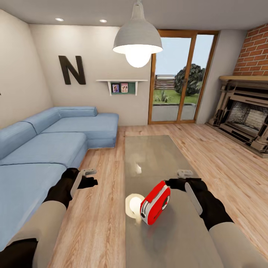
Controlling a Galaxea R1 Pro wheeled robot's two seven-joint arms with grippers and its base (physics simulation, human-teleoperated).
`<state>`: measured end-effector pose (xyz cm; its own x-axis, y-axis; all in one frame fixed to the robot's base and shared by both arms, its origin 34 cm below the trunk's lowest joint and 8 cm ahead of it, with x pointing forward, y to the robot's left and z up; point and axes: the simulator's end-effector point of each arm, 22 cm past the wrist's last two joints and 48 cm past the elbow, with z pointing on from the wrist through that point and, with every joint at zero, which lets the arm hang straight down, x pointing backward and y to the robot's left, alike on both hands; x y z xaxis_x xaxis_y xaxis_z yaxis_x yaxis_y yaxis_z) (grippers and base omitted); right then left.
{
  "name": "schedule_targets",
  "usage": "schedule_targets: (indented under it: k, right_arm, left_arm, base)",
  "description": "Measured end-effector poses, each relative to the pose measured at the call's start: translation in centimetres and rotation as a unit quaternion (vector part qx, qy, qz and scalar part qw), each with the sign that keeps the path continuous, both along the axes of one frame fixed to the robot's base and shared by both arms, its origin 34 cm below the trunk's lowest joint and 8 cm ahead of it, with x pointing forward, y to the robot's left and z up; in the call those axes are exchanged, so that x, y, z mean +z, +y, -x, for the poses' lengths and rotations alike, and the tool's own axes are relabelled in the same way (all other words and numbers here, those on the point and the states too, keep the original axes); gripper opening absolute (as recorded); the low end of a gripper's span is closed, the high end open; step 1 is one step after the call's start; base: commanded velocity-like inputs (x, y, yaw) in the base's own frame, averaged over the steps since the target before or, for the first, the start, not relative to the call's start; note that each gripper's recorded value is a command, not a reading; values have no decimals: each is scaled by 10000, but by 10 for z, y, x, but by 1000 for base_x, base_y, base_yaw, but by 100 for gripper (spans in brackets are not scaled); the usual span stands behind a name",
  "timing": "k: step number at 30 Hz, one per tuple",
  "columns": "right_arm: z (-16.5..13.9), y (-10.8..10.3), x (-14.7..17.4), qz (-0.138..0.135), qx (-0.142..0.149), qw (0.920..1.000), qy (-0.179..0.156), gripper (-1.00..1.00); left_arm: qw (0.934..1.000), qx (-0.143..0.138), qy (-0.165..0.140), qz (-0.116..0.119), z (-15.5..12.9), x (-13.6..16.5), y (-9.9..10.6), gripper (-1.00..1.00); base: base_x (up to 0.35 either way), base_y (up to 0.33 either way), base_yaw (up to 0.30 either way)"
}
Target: Turn on the radio receiver that's on the table in the living room.
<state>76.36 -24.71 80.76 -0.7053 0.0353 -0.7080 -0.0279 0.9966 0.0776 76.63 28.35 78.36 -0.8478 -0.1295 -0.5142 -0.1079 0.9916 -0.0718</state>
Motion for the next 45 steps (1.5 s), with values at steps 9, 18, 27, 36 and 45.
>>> schedule_targets:
  k: [9,18,27,36,45]
  right_arm:
    - [4,0,-6,-4,-9,10000,-1,100]
    - [4,-1,-7,4,-15,10000,0,100]
    - [4,-1,-7,9,-14,10000,5,100]
    - [5,0,-8,5,-12,10000,9,100]
    - [5,0,-8,4,-12,10000,13,100]
  left_arm:
    - [10000,-2,-13,-2,0,-4,-1,100]
    - [10000,-4,-19,-2,0,-9,-1,100]
    - [10000,-17,-28,17,0,-9,-4,100]
    - [10000,-18,-2,7,1,-11,-4,100]
    - [10000,-19,24,15,2,-13,-5,100]
  base:
    - [0,0,0]
    - [0,0,0]
    - [-67,0,0]
    - [-301,0,0]
    - [-329,0,0]
